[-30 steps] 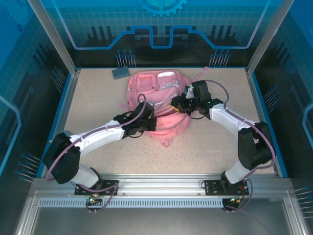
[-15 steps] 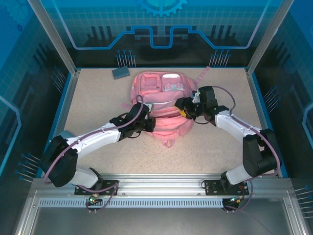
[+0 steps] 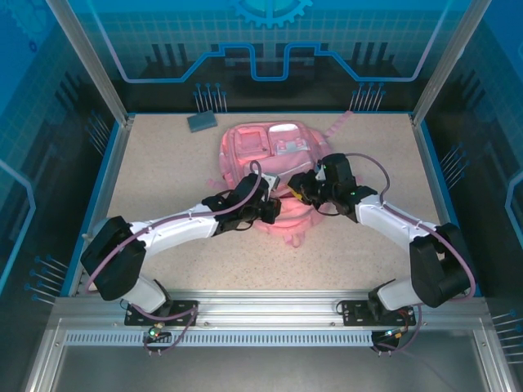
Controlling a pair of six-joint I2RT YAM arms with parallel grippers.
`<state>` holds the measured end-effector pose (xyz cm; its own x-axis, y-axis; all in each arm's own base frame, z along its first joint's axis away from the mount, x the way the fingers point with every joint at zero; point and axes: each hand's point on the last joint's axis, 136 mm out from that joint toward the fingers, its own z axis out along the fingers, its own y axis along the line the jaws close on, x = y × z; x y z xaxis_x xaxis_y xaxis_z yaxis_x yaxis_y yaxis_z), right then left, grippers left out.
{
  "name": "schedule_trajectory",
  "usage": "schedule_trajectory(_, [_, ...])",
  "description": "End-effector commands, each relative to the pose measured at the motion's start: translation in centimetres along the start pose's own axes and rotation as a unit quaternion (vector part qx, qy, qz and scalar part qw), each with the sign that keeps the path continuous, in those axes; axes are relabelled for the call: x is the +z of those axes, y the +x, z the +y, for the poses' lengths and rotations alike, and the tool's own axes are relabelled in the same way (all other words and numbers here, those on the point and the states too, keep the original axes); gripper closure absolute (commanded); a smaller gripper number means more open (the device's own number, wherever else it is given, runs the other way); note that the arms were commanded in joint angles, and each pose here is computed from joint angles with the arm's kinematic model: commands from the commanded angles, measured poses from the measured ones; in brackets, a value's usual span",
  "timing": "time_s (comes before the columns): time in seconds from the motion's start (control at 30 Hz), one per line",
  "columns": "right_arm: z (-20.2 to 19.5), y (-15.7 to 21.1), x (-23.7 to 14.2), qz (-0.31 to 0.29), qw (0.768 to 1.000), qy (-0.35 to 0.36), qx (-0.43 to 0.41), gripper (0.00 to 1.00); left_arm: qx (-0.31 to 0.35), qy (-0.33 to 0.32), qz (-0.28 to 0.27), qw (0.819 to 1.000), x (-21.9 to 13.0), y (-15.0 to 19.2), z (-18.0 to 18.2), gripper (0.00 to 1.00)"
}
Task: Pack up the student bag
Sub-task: Unzip the student bag at the top-center of the table.
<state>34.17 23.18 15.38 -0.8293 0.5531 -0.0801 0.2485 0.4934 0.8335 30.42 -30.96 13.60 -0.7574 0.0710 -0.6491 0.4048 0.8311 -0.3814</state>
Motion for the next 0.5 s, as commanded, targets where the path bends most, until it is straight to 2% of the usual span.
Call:
schedule_trajectory(0.0, [0.4,-0.2,0.2,-0.013,1.0,0.0,-0.01,0.83,0.03,0.023,-0.028,0.999,-1.1,-2.1,-2.0,1.0])
schedule_trajectory(0.17, [-0.2,-1.5,-1.4,-0.045,0.998,0.026,-0.033,0.88,0.034,-0.013,0.001,0.999,-2.9,-1.2,1.5,1.0])
schedule_trajectory(0.47, [-1.1,-3.1,-3.1,-0.07,0.996,0.042,-0.039,0.92,0.01,-0.057,0.014,0.998,-6.4,1.5,7.6,1.0])
